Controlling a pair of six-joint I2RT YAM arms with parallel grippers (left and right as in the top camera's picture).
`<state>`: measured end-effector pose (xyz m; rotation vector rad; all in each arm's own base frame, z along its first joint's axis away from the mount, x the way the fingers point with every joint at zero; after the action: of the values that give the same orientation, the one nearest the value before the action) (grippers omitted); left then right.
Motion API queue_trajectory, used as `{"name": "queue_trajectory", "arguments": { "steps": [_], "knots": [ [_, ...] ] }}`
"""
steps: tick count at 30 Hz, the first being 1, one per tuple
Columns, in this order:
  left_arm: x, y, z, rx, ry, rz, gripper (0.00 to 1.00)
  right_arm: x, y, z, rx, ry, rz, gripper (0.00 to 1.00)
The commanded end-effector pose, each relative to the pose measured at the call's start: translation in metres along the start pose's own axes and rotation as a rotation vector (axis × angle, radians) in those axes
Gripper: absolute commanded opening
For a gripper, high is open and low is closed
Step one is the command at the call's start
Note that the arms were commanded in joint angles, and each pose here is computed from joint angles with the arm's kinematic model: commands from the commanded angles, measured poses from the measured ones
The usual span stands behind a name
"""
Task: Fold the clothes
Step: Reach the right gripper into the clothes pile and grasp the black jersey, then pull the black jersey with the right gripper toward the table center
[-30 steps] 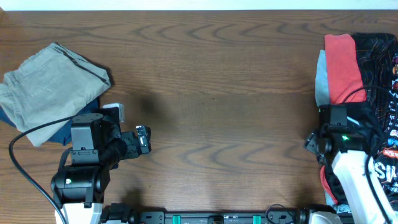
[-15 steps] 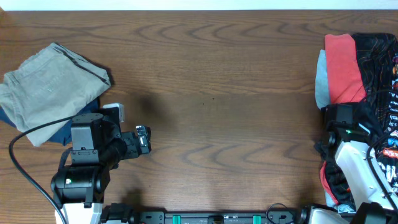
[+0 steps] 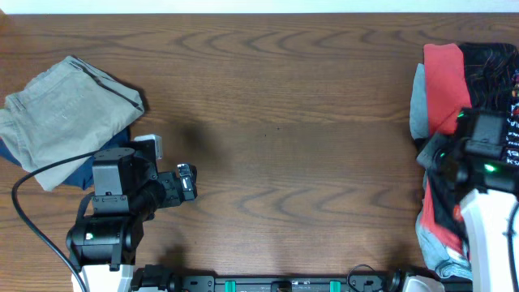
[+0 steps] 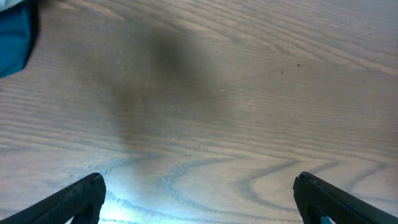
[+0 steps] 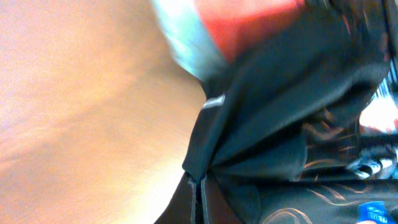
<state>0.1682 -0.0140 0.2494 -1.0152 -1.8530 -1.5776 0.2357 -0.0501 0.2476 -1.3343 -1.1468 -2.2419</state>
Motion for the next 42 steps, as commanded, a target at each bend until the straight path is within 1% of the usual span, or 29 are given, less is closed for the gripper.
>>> {"name": "queue_trajectory", "arguments": {
  "steps": [1,4,7,18,26,28,30,32,35,36,39,42],
  "knots": [
    [0.004,0.004,-0.001,0.004,-0.003,-0.016,0.98,0.043,0.012,0.022,0.159,0.274,-0.042,0.01],
    [0.004,0.004,-0.001,0.004,-0.003,-0.016,0.98,0.057,0.012,0.024,0.174,0.316,-0.077,0.01],
    [0.004,0.004,-0.001,0.004,-0.003,-0.016,0.98,0.060,0.009,0.021,0.174,0.310,-0.064,0.01],
    [0.004,0.004,-0.001,0.004,-0.003,-0.016,0.98,0.046,0.003,0.018,0.178,0.256,0.020,0.01],
    [0.004,0.004,-0.001,0.004,-0.003,-0.016,0.98,0.037,0.004,0.019,0.182,0.254,0.057,0.01],
    [0.004,0.004,-0.001,0.004,-0.003,-0.016,0.98,0.040,0.002,0.028,0.261,0.376,0.073,0.01],
    [0.004,0.004,-0.001,0.004,-0.003,-0.016,0.98,0.048,0.002,0.045,0.353,0.614,0.083,0.01],
    [0.004,0.004,-0.001,0.004,-0.003,-0.016,0.98,0.064,0.003,0.063,0.417,0.910,0.090,0.01],
    [0.004,0.004,-0.001,0.004,-0.003,-0.016,0.98,0.091,0.002,0.085,0.553,1.274,0.090,0.01],
    [0.004,0.004,-0.001,0.004,-0.003,-0.016,0.98,0.098,0.000,0.091,0.593,1.352,0.095,0.01],
    [0.004,0.004,-0.001,0.004,-0.003,-0.016,0.98,0.107,-0.012,0.107,0.649,1.435,0.134,0.01],
    [0.004,0.004,-0.001,0.004,-0.003,-0.016,0.98,0.111,-0.031,0.123,0.705,1.458,0.182,0.01]
  ]
}}
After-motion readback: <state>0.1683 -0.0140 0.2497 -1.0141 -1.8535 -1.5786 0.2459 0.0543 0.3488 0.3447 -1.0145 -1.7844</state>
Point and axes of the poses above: each gripper's point midway between its finger pads, its own x axis back along the fingers, its own z axis along the line the jaws close on, y = z × x, the point moved 10 cm from there along x, back along the fingers, and after that the axes turned 9 degrees about -x, right-handed, at the moved point
